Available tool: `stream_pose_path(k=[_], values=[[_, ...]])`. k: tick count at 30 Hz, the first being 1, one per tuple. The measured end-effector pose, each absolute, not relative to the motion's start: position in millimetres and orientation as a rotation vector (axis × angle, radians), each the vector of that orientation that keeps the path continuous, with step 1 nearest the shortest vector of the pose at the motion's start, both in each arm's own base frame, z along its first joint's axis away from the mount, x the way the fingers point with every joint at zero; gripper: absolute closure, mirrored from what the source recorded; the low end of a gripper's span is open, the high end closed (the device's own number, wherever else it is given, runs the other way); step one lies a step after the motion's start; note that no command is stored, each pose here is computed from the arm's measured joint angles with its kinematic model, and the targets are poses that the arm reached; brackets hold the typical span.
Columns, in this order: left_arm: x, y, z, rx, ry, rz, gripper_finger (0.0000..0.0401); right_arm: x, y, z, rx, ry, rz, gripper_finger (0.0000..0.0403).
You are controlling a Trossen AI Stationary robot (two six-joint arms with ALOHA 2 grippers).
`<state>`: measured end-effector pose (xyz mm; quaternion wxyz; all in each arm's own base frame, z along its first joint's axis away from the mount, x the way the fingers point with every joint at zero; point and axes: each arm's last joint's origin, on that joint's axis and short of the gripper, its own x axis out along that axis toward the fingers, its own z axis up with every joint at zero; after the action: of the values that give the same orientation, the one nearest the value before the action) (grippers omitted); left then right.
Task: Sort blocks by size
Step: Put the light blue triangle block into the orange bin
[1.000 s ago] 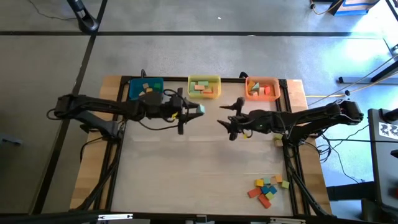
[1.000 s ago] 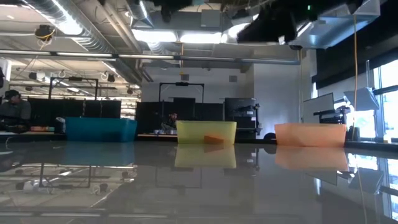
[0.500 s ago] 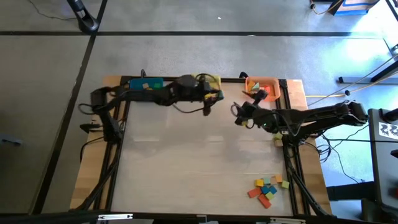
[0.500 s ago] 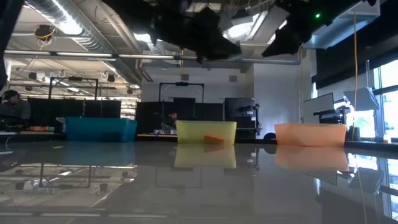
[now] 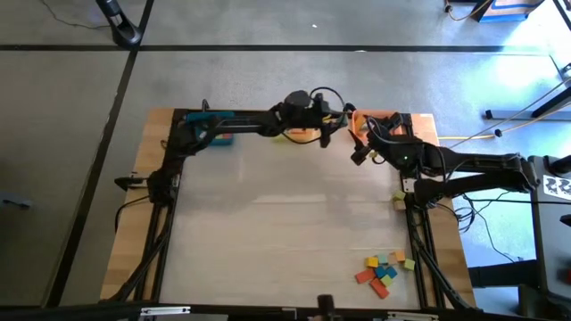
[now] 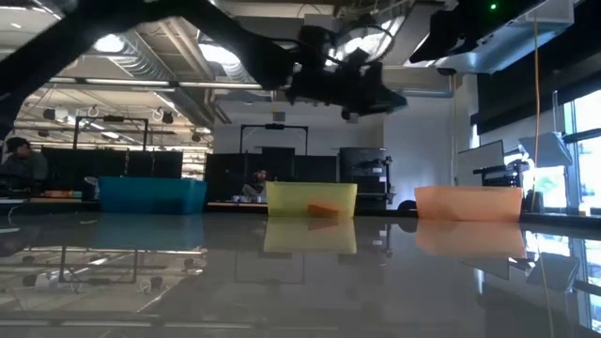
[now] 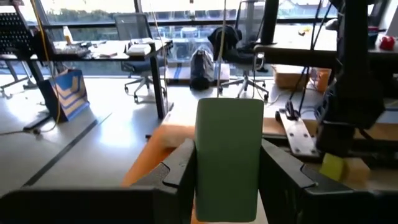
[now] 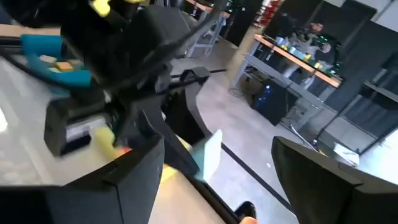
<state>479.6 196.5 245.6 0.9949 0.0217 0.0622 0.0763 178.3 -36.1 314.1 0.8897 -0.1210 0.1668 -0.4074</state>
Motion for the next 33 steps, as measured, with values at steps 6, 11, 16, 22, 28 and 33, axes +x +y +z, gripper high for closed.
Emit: stream_pose_path(k=[6,11,16,22,28,33], values=[[511,209,237,0.057,0.075,0.154,0.0283,177,-40,313,-0.252,0.362,-0.861,0.0107],[535,220,220,-0.006,0.035,0.157,0.0283,177,-40,313,-0.257,0.368,-0.876,0.0107],[553,228,200,-0.019,0.002,0.178,0.0283,175,-40,315,-0.251,0.347,-0.900,0.0107],[561,234,173,-0.029,-0.039,0.255,0.0283,172,-40,318,-0.243,0.325,-0.906,0.0107],[562,235,175,-0.025,-0.081,0.291,0.0283,173,-39,315,-0.247,0.350,-0.875,0.0107],[564,230,172,-0.010,-0.039,0.250,0.0283,172,-39,313,-0.237,0.368,-0.870,0.0107]])
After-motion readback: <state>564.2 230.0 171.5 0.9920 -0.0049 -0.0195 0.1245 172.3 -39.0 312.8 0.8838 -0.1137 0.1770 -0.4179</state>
